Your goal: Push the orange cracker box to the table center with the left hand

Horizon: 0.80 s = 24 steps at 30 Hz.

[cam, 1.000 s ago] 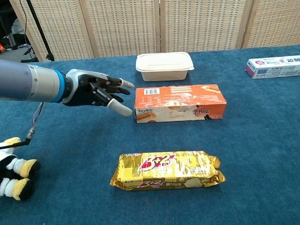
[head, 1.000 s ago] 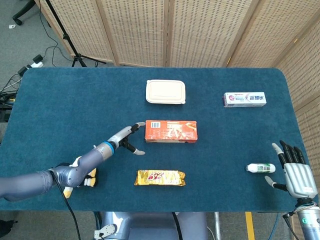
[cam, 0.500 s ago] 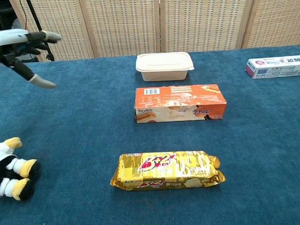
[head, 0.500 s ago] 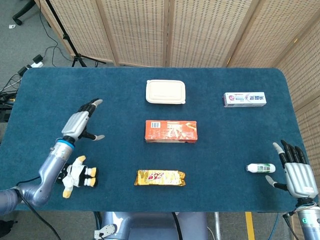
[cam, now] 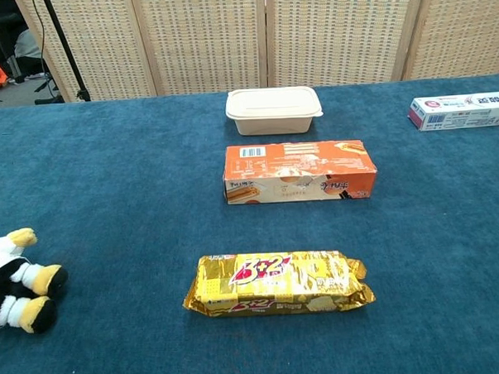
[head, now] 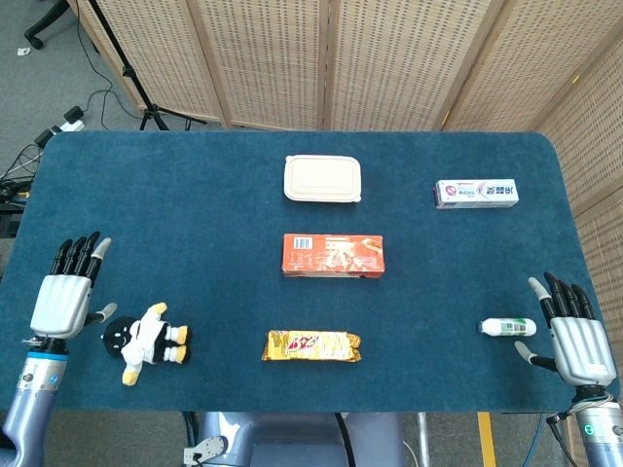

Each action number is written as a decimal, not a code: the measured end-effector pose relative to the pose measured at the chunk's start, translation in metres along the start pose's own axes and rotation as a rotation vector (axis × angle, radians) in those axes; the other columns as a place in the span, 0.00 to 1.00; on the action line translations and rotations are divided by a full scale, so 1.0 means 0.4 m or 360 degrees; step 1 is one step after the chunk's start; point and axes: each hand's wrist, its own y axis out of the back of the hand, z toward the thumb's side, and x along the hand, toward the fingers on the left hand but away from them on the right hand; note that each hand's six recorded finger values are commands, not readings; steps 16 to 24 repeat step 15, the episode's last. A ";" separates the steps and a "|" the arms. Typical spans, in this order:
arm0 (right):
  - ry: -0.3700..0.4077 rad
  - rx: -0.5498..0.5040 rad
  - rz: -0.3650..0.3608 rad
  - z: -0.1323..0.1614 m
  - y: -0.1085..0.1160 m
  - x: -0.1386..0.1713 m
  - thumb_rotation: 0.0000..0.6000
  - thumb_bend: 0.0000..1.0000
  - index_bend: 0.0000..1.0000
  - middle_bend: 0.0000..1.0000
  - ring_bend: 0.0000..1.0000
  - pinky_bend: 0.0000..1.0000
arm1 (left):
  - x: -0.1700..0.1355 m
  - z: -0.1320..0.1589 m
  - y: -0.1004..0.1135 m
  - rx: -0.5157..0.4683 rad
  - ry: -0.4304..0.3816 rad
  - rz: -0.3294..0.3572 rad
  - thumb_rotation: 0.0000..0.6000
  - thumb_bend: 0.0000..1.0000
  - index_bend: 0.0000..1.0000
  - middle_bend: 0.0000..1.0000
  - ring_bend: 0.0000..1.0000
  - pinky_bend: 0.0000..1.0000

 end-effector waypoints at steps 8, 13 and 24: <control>0.0009 -0.0002 0.0003 0.005 -0.001 -0.002 1.00 0.25 0.05 0.00 0.00 0.04 | -0.042 -0.027 0.005 0.0022 0.0041 0.0062 1.00 0.11 0.00 0.00 0.00 0.03; 0.0018 0.0004 0.0014 0.008 -0.005 -0.001 1.00 0.25 0.05 0.00 0.00 0.04 | -0.049 -0.028 0.020 0.0001 0.0032 0.0108 1.00 0.11 0.00 0.00 0.00 0.03; 0.0018 0.0004 0.0016 0.007 -0.006 0.001 1.00 0.25 0.05 0.00 0.00 0.04 | -0.052 -0.024 0.019 -0.0004 0.0020 0.0105 1.00 0.11 0.00 0.00 0.00 0.03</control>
